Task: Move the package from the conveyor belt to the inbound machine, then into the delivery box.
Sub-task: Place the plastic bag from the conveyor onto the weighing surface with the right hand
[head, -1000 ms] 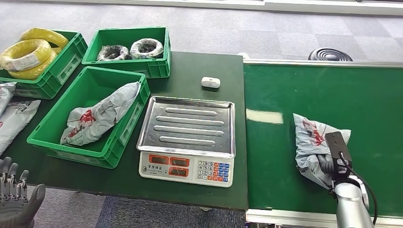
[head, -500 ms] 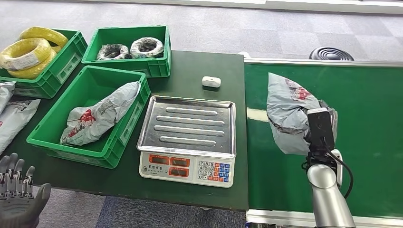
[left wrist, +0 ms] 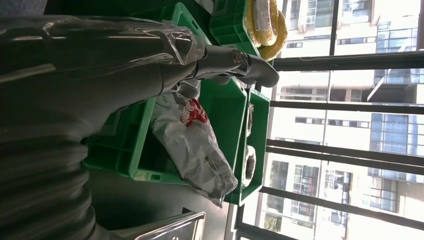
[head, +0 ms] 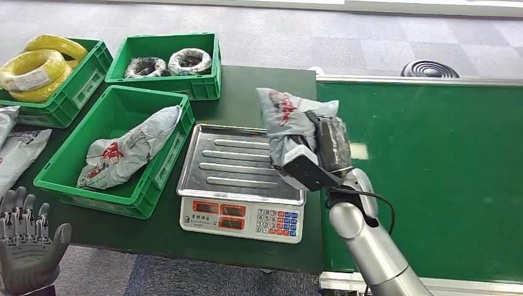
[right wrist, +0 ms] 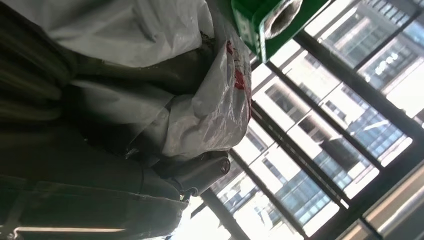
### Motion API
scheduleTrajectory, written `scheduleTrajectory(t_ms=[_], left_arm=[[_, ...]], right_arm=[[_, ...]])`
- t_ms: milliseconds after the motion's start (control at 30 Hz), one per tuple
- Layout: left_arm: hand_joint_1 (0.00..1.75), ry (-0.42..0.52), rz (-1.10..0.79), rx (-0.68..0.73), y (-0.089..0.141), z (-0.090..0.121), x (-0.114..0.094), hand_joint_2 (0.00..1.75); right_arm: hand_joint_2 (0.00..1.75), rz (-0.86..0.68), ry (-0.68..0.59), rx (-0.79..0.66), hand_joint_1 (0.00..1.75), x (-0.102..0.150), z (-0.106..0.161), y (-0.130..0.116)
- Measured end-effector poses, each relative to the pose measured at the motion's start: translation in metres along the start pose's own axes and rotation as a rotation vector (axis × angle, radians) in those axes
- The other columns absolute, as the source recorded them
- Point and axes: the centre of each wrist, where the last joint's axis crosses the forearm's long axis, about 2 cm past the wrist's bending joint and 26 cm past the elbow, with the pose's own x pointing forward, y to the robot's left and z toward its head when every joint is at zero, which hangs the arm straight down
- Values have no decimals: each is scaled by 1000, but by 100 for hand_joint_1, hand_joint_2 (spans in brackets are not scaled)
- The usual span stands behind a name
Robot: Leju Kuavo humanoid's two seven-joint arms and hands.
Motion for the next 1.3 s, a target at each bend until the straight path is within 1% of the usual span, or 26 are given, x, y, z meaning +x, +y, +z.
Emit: scheduleTrajectory(t_ms=[133,267,400,433,533,567,667,800,1000,1167,1233,1300], left_arm=[[0,-7,-5,4,-1,-3,-1,175],[0,-7,-17,25,-4,-4,-1,175],[0,-9,-29,44,-8,-5,0,175],[0,-10,-30,44,-8,-5,1,175],[0,-10,-30,43,-10,-5,3,175],[0,-9,-30,44,-10,-6,3,175],[0,-7,-28,52,-9,-7,5,175],[0,0,-18,52,-9,-10,8,175],[0,3,-19,50,-10,-13,8,175],[0,-1,-32,28,-13,-15,8,175],[0,-11,-75,-10,-15,-18,8,175],[0,-21,-136,-83,-21,-27,9,175]], right_arm=[[175,-36,-54,136,175,25,-19,20],[175,-70,-102,205,175,50,-38,43],[175,-50,-37,274,175,68,-54,63],[175,-46,-24,285,147,71,-56,67],[175,-40,-6,310,17,75,-60,74],[175,-32,9,320,0,76,-62,76],[175,27,100,355,0,76,-66,79],[175,84,201,361,0,66,-66,84],[175,91,266,300,0,49,-64,78],[175,85,300,269,0,41,-63,71],[175,75,313,241,0,38,-61,66],[175,52,323,205,0,35,-59,58]])
